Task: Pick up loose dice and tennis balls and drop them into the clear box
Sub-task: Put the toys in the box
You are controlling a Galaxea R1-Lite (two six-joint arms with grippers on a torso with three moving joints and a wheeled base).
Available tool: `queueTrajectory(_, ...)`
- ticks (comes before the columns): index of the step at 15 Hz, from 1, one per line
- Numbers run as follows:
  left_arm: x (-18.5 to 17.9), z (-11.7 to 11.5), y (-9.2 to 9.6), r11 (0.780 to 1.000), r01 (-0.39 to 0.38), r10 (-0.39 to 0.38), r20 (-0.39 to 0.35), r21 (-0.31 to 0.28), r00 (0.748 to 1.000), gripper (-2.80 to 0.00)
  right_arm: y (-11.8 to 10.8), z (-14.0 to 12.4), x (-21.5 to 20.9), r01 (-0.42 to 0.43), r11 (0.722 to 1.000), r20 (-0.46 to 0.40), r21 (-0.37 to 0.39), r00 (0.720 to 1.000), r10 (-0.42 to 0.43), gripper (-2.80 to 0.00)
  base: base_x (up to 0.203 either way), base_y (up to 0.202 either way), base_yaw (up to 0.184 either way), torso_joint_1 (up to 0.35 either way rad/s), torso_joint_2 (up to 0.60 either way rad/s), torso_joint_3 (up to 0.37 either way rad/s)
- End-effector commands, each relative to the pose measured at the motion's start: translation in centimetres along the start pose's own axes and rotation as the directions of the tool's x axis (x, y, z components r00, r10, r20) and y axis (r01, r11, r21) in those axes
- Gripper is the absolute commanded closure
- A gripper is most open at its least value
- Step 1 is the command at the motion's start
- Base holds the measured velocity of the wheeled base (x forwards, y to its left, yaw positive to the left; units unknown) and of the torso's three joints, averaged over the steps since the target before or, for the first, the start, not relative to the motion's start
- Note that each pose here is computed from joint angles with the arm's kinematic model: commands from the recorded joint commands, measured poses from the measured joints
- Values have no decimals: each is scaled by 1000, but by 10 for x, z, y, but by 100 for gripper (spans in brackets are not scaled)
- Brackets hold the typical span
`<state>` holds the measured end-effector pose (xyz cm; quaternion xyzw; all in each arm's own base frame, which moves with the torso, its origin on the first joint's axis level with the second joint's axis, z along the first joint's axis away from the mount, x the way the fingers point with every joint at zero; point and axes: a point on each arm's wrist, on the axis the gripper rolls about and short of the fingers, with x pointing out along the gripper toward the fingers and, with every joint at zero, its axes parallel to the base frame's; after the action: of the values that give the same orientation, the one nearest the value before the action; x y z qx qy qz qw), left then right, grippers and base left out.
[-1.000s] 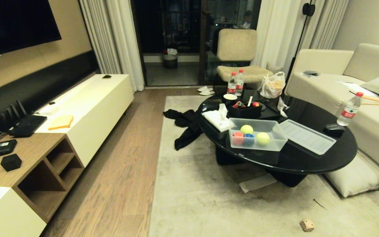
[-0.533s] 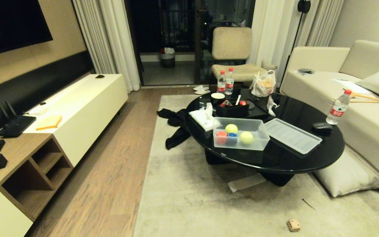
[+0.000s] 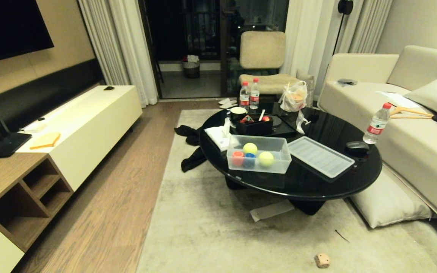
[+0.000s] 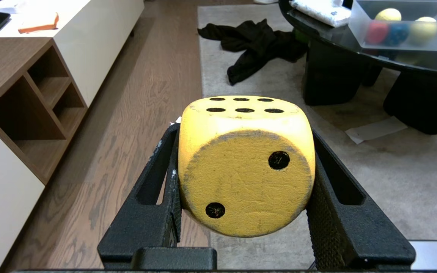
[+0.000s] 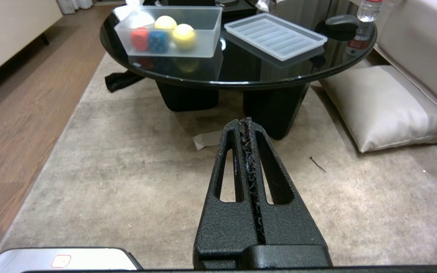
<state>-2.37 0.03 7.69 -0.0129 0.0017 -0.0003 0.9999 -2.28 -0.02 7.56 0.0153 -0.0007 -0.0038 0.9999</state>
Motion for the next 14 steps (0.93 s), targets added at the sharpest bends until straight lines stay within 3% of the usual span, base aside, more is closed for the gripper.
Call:
queueTrajectory(1, 0, 0, 0, 1000, -1, 1, -1, 0, 1000, 0, 0, 0, 0, 0, 1000, 0, 0, 1000, 0, 0, 0, 0, 0, 0, 0, 0)
queueTrajectory(7, 0, 0, 0, 1000, 1, -1, -1, 1, 1000, 0, 0, 0, 0, 0, 1000, 0, 0, 1000, 0, 0, 0, 0, 0, 0, 0, 0)
queueTrajectory(14, 0, 0, 0, 1000, 1, -1, -1, 1, 1000, 0, 0, 0, 0, 0, 1000, -1, 0, 1000, 0, 0, 175, 0, 1, 1, 3, 0)
